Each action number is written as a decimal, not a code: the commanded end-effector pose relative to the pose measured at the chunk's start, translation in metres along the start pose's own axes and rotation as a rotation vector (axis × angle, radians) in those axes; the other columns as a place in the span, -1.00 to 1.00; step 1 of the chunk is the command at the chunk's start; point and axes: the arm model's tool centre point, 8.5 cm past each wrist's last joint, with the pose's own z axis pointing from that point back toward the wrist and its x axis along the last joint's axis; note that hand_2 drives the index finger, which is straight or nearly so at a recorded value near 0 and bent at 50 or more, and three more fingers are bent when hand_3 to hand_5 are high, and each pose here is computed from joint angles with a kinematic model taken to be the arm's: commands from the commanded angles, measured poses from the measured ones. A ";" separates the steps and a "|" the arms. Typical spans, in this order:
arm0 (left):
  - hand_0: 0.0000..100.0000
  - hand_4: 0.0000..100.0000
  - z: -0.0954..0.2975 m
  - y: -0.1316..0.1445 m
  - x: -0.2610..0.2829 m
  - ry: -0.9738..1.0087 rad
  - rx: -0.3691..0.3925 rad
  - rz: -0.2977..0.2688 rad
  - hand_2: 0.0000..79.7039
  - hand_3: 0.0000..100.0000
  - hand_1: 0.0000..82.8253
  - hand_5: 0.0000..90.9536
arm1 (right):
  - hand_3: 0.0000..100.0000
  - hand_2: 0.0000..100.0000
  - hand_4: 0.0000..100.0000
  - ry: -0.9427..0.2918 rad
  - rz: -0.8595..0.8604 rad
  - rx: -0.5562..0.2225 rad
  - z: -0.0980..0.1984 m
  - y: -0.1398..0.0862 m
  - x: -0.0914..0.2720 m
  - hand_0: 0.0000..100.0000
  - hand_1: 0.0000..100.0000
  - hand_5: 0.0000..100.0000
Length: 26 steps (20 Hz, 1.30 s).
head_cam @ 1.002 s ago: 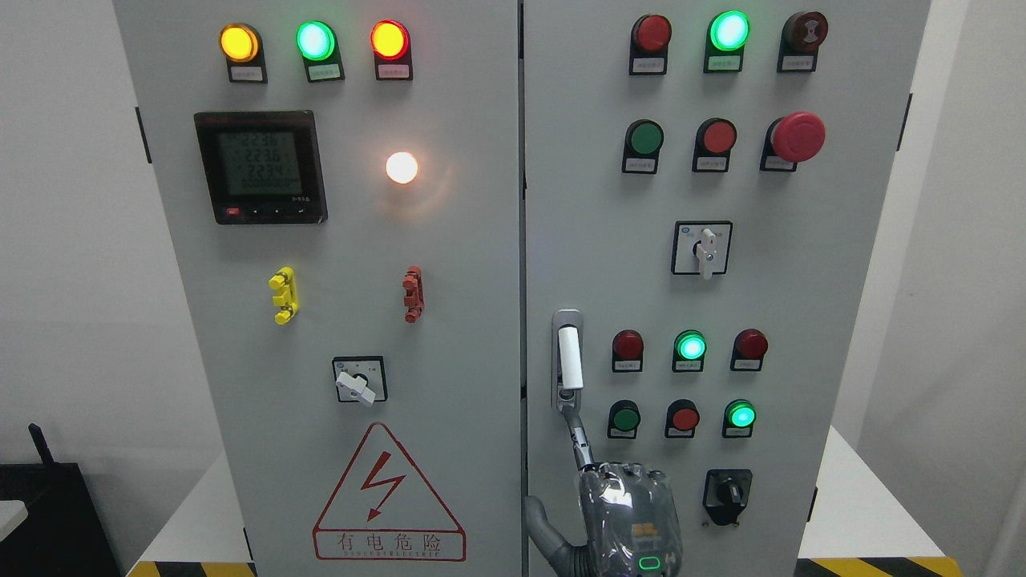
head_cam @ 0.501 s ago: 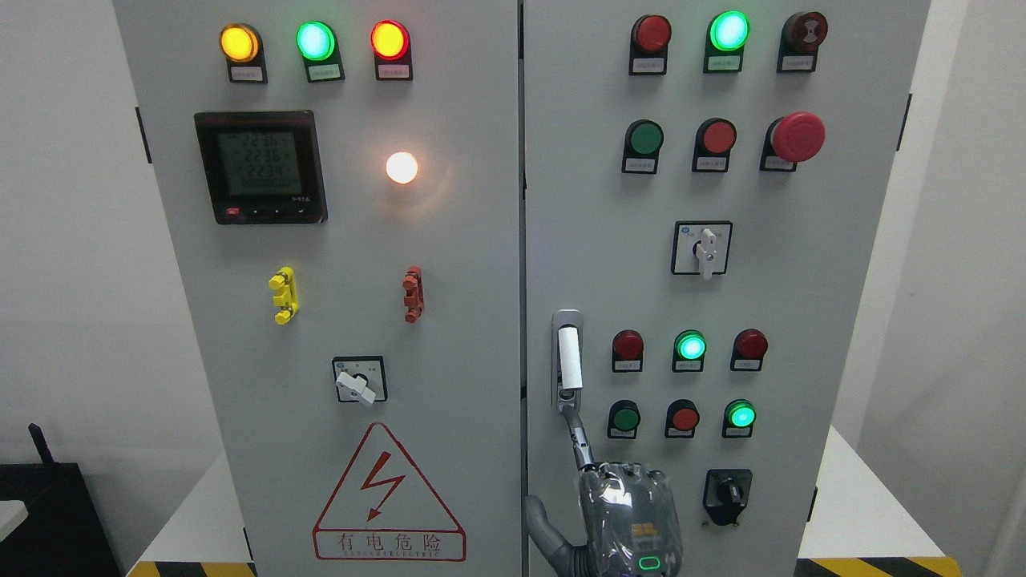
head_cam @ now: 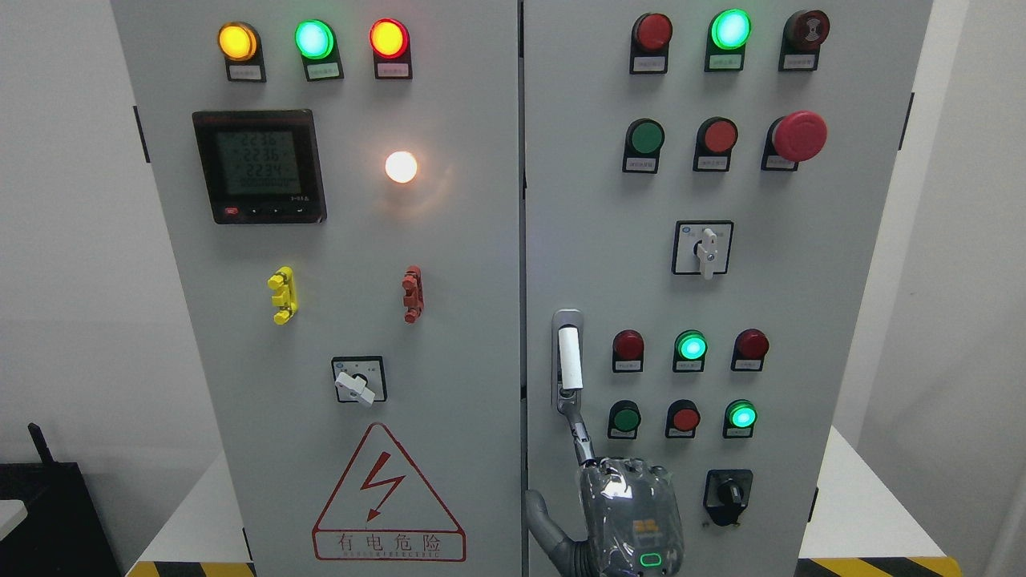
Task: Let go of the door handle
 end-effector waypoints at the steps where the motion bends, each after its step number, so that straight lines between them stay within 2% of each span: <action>1: -0.76 -1.00 0.000 -0.002 0.017 -0.026 -0.003 0.014 -1.00 -1.00 -0.06 -1.00 | 1.00 -1.00 1.00 -0.005 -0.009 -0.017 0.000 -0.005 0.003 -0.29 -0.43 1.00; 8: -0.76 -1.00 0.000 -0.002 0.017 -0.026 -0.003 0.014 -1.00 -1.00 -0.06 -1.00 | 1.00 -1.00 1.00 -0.010 -0.021 -0.031 0.007 -0.009 0.004 -0.28 -0.42 1.00; 9: -0.76 -1.00 0.000 -0.003 0.017 -0.026 -0.004 0.014 -1.00 -1.00 -0.06 -1.00 | 1.00 -1.00 0.99 -0.010 -0.025 -0.054 0.010 -0.013 0.004 -0.28 -0.42 1.00; 10: -0.76 -1.00 0.000 -0.002 0.017 -0.026 -0.003 0.014 -1.00 -1.00 -0.06 -1.00 | 1.00 -1.00 0.88 -0.008 -0.032 -0.073 0.014 -0.016 0.002 -0.23 -0.42 1.00; 11: -0.76 -1.00 0.000 -0.002 0.017 -0.026 -0.003 0.014 -1.00 -1.00 -0.06 -1.00 | 0.94 -0.49 0.79 0.000 -0.060 -0.075 0.021 -0.015 0.001 -0.15 -0.40 0.96; 12: -0.76 -1.00 0.000 -0.002 0.017 -0.026 -0.003 0.014 -1.00 -1.00 -0.06 -1.00 | 0.87 -0.32 0.74 0.009 -0.115 -0.071 0.026 -0.016 0.000 -0.11 -0.38 0.93; 14: -0.76 -1.00 0.000 -0.002 0.017 -0.026 -0.003 0.014 -1.00 -1.00 -0.06 -1.00 | 0.65 0.03 0.54 0.025 -0.197 -0.085 0.031 -0.019 -0.004 -0.02 -0.44 0.75; 18: -0.76 -1.00 0.000 -0.002 0.017 -0.026 -0.003 0.014 -1.00 -1.00 -0.06 -1.00 | 0.65 0.26 0.42 0.055 -0.185 -0.143 0.026 -0.033 -0.020 -0.16 -0.51 0.61; 20: -0.76 -1.00 0.000 -0.002 0.017 -0.026 -0.003 0.014 -1.00 -1.00 -0.06 -1.00 | 0.81 0.49 0.45 0.062 -0.178 -0.156 0.021 -0.037 -0.024 -0.21 -0.63 0.58; 23: -0.76 -1.00 0.000 -0.002 0.017 -0.026 -0.003 0.014 -1.00 -1.00 -0.06 -1.00 | 0.93 0.62 0.52 0.062 -0.137 -0.187 0.013 -0.045 -0.027 -0.21 -0.71 0.64; 26: -0.76 -1.00 0.000 -0.003 0.017 -0.026 -0.004 0.014 -1.00 -1.00 -0.06 -1.00 | 0.96 0.65 0.54 0.044 -0.063 -0.208 0.009 -0.048 -0.026 -0.28 -0.70 0.67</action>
